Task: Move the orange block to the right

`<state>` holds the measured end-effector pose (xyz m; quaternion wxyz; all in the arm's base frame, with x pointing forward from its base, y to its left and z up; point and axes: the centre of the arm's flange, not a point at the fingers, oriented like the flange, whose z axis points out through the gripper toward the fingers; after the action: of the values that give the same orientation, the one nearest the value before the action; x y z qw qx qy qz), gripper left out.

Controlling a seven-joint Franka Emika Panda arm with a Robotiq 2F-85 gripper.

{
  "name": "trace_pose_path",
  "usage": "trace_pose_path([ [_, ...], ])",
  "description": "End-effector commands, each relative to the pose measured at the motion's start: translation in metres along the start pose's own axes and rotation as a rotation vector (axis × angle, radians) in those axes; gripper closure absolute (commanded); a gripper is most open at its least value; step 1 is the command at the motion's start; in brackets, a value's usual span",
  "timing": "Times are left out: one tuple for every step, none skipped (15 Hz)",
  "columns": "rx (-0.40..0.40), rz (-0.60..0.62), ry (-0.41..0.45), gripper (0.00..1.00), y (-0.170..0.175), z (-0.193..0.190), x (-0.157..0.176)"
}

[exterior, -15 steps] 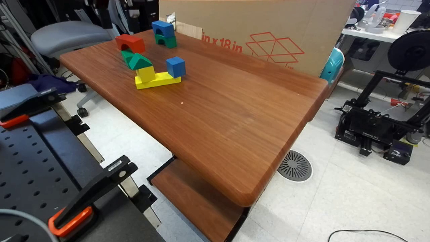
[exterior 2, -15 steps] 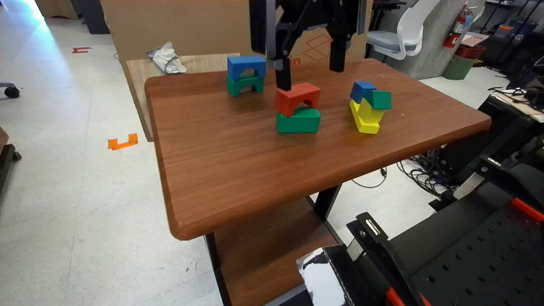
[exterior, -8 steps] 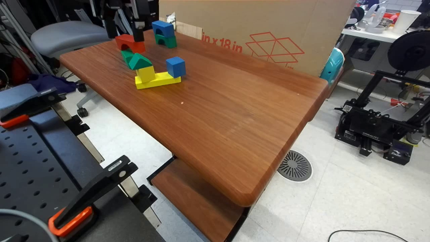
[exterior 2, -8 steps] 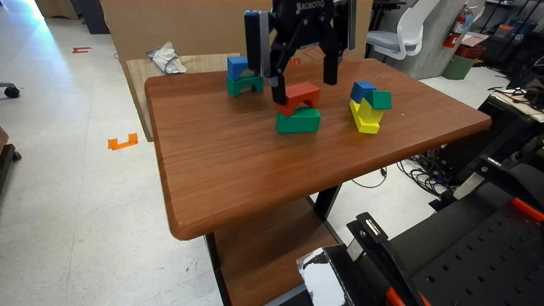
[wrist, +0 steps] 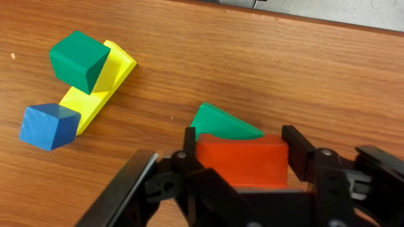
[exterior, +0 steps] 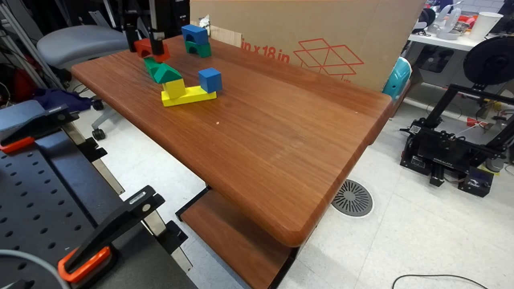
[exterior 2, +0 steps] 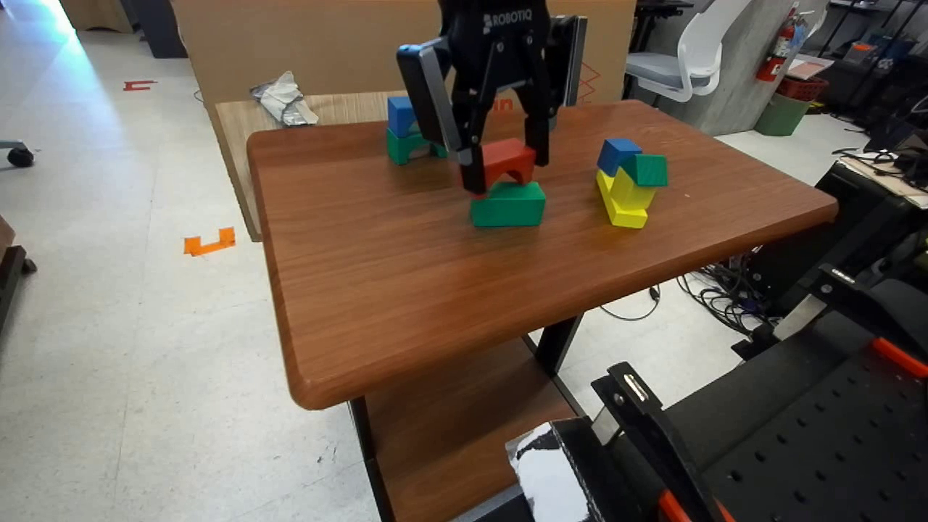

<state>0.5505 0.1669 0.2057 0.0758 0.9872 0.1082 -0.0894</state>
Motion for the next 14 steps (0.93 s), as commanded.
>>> trace_pose_path([
  [-0.014,-0.02,0.024,0.57,0.007,-0.036,-0.017],
  [-0.009,-0.022,0.035,0.57,0.012,-0.048,-0.021],
  [-0.012,-0.017,0.047,0.57,0.021,-0.063,-0.024],
  [-0.013,-0.004,0.057,0.57,0.03,-0.075,-0.023],
  [-0.013,0.009,0.058,0.57,0.045,-0.088,-0.021],
  [-0.007,0.027,0.055,0.57,0.061,-0.098,-0.019],
  [-0.004,0.038,0.057,0.57,0.076,-0.105,-0.018],
  [0.001,0.052,0.057,0.57,0.093,-0.11,-0.015],
  [0.005,0.06,0.052,0.57,0.11,-0.112,-0.013],
  [0.007,0.07,0.052,0.57,0.128,-0.113,-0.01],
  [0.009,0.081,0.051,0.57,0.146,-0.111,-0.007],
  [0.013,0.085,0.048,0.57,0.161,-0.109,-0.004],
  [0.011,0.085,0.044,0.57,0.176,-0.105,-0.002],
  [-0.008,0.084,0.032,0.57,0.19,-0.1,0.001],
])
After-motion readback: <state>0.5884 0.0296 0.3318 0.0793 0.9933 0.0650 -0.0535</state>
